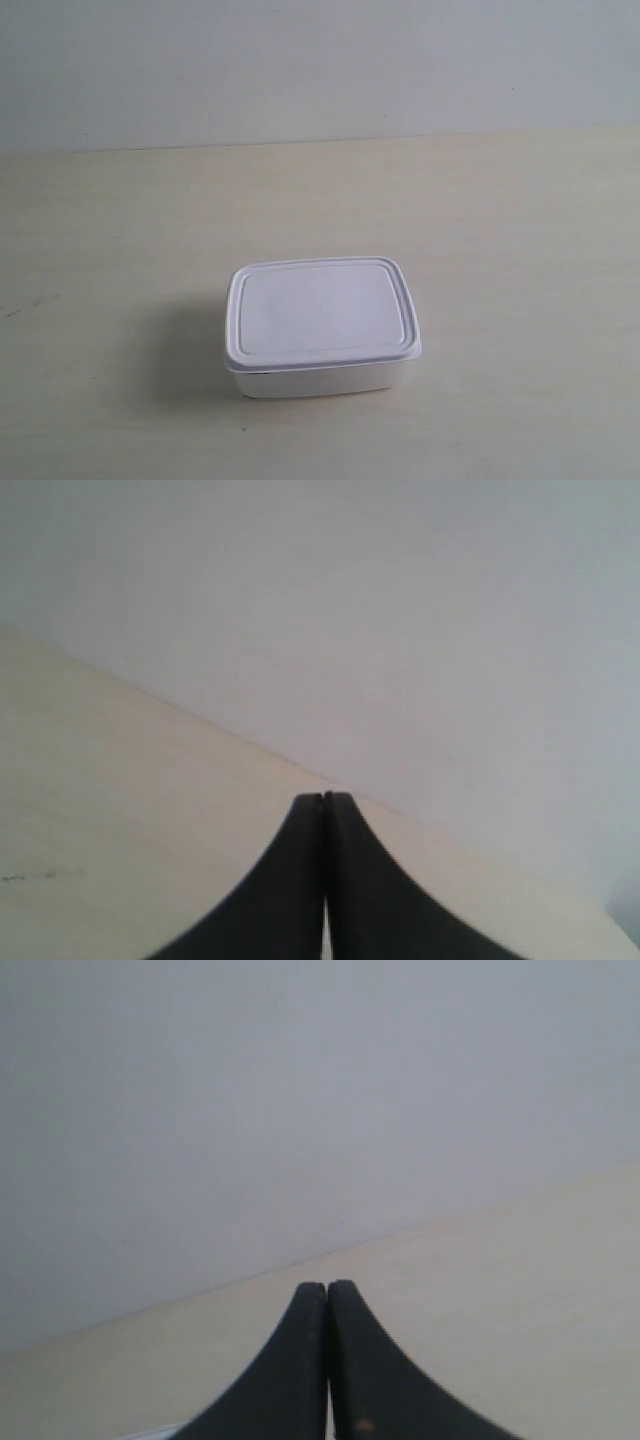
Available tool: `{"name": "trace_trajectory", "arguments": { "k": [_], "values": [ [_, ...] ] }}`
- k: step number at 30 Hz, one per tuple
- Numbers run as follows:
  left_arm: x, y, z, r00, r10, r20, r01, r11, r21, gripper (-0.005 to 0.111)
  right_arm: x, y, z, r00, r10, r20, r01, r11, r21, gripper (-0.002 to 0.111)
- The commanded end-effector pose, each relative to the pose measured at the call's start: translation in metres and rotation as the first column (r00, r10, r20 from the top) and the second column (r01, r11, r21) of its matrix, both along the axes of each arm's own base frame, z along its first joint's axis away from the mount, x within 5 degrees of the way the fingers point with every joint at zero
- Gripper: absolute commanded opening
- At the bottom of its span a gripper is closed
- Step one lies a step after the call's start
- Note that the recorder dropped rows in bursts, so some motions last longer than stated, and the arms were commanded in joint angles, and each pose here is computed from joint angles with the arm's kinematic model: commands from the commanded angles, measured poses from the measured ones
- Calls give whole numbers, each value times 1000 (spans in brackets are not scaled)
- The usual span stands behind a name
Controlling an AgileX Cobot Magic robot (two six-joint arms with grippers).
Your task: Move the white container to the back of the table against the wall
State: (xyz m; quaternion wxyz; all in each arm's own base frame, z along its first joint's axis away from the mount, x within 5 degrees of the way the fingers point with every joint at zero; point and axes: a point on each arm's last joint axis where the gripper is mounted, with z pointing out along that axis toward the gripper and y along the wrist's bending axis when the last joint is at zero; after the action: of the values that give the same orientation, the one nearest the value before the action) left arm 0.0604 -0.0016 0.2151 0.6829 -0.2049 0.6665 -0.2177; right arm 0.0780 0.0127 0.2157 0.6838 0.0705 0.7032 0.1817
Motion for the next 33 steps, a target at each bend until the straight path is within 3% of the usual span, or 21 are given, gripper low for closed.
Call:
{"name": "trace_trajectory", "arguments": {
  "k": [1,5,9,13,17,27,33],
  "values": [
    [5,-10,27,990,-112,-83,118,991,63,0,10,0,22,996,-16,-88,20,999,41,0],
    [26,-18,60,956,-204,-210,226,970,87,0,30,1,51,974,-33,-224,38,999,16,0],
    [68,-25,77,878,-284,-386,324,945,43,0,57,6,81,926,-29,-376,34,999,6,0],
    [110,-30,80,799,-343,-493,402,915,16,0,83,21,108,888,82,-452,-118,992,-52,0],
    [140,-51,70,713,-462,-528,527,849,-31,0,105,49,124,814,309,-491,-360,933,-10,0],
    [142,-133,33,591,-548,-592,695,719,29,0,126,107,70,583,418,-696,-601,799,-24,0],
    [132,-150,-9,583,-469,-663,678,731,79,0,127,127,21,530,382,-758,-607,794,-24,0]
  ]
}}
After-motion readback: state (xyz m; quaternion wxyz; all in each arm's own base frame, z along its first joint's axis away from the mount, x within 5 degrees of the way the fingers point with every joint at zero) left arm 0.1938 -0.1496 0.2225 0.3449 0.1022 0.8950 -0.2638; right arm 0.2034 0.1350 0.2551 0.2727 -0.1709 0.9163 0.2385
